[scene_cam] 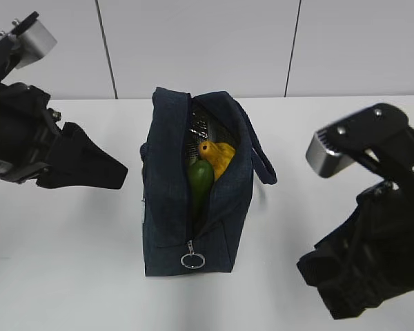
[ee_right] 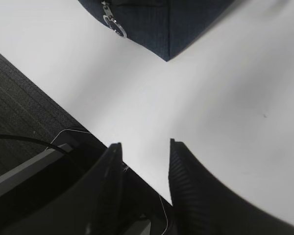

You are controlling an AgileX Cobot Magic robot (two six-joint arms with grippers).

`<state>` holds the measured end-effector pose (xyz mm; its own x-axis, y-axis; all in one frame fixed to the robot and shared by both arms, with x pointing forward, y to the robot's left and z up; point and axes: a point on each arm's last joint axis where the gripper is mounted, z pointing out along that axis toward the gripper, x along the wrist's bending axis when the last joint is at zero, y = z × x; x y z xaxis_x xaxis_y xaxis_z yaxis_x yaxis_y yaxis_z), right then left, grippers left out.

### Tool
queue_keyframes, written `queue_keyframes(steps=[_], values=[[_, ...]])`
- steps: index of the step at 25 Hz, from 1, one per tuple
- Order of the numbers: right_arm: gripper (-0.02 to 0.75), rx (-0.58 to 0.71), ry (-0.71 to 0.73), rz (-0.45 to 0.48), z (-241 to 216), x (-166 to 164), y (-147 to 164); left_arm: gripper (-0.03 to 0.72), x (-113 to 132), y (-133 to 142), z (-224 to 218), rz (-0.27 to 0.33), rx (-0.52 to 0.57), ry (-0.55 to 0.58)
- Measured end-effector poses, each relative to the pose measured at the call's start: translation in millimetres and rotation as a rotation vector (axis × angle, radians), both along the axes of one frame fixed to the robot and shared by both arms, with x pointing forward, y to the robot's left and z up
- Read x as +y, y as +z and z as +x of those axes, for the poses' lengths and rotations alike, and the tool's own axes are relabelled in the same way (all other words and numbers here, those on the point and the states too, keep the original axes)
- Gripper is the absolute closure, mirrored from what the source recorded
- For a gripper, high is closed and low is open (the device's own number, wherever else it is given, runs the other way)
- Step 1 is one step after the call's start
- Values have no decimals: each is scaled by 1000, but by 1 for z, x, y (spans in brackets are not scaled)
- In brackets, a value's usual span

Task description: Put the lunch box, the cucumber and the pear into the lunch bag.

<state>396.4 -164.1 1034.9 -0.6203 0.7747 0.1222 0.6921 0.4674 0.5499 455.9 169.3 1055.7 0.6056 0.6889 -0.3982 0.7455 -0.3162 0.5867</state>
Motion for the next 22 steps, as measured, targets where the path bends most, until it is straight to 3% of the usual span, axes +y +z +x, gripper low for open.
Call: queue_keyframes(steps=[7,11,22], values=[[473,-83,92,41,-5,0,-26,449,-20,-1,-2,43,-149,-72],[473,-122,107,68,-6,1,-31,449,-29,-18,5,68,-101,-88],[474,-158,96,90,-3,2,-30,449,-37,-44,27,67,-63,9]])
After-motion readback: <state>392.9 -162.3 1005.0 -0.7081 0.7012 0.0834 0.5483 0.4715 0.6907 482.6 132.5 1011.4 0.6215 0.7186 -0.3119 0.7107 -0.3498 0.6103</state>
